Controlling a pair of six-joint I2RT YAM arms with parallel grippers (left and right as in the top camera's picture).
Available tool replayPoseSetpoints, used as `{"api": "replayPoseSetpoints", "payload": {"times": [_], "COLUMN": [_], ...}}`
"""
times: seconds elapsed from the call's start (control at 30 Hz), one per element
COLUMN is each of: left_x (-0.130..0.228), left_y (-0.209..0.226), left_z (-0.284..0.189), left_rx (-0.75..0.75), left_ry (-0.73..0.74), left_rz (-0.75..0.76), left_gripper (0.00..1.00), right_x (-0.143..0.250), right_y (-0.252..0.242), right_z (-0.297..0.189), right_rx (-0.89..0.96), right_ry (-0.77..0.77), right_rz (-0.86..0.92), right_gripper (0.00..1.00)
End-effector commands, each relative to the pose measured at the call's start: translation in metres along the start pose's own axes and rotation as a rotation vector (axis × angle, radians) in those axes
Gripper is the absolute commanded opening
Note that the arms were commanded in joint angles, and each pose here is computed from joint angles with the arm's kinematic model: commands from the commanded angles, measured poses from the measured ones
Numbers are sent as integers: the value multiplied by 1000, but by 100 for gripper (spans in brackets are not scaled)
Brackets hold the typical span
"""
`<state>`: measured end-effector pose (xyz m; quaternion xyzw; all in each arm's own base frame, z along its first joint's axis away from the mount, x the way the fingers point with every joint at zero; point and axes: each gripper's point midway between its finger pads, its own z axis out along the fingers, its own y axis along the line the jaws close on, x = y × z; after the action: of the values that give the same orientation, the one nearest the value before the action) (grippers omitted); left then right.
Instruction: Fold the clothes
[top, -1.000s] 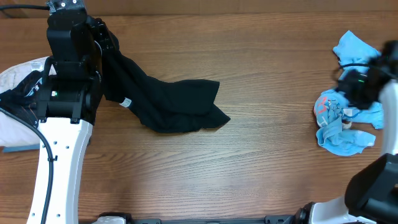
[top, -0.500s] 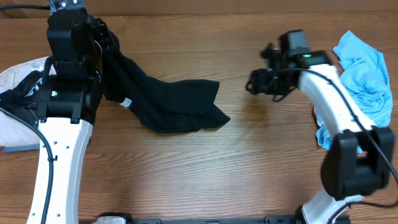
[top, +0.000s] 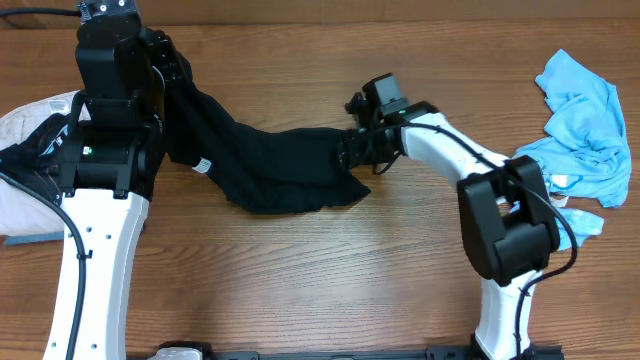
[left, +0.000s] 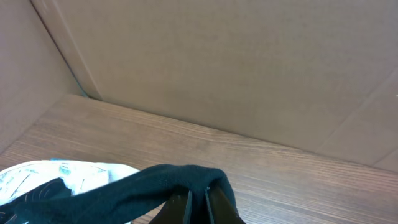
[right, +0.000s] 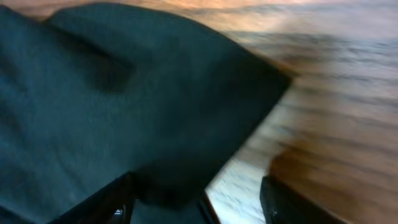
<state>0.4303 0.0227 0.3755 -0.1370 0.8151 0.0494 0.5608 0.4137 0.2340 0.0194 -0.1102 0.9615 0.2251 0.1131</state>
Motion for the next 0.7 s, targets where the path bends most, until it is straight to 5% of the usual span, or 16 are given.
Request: {"api": "replayPoseSetpoints", "payload": {"times": [0.0,0.1,0.2,0.67], "left_x": [-15,-14,-14,-12], "left_y": [0,0,0,0], "left_z": [-8,-8,-8,-7], "left_rx": [12,11,11,8], "left_ry": [-36,-34,-32,-25], "left_rz": [3,4,8,10], "left_gripper": [9,9,9,9], "right_x": [-10,-13,-12,-24], "right_y": [9,14,14,-23], "right_z": [1,1,1,-61], "right_rx": [-27,-51,-53,8], "right_ry": [-39,-52,-44,-84], "right_rz": [32,22,24,130], "right_gripper": [55,38,4,4]}}
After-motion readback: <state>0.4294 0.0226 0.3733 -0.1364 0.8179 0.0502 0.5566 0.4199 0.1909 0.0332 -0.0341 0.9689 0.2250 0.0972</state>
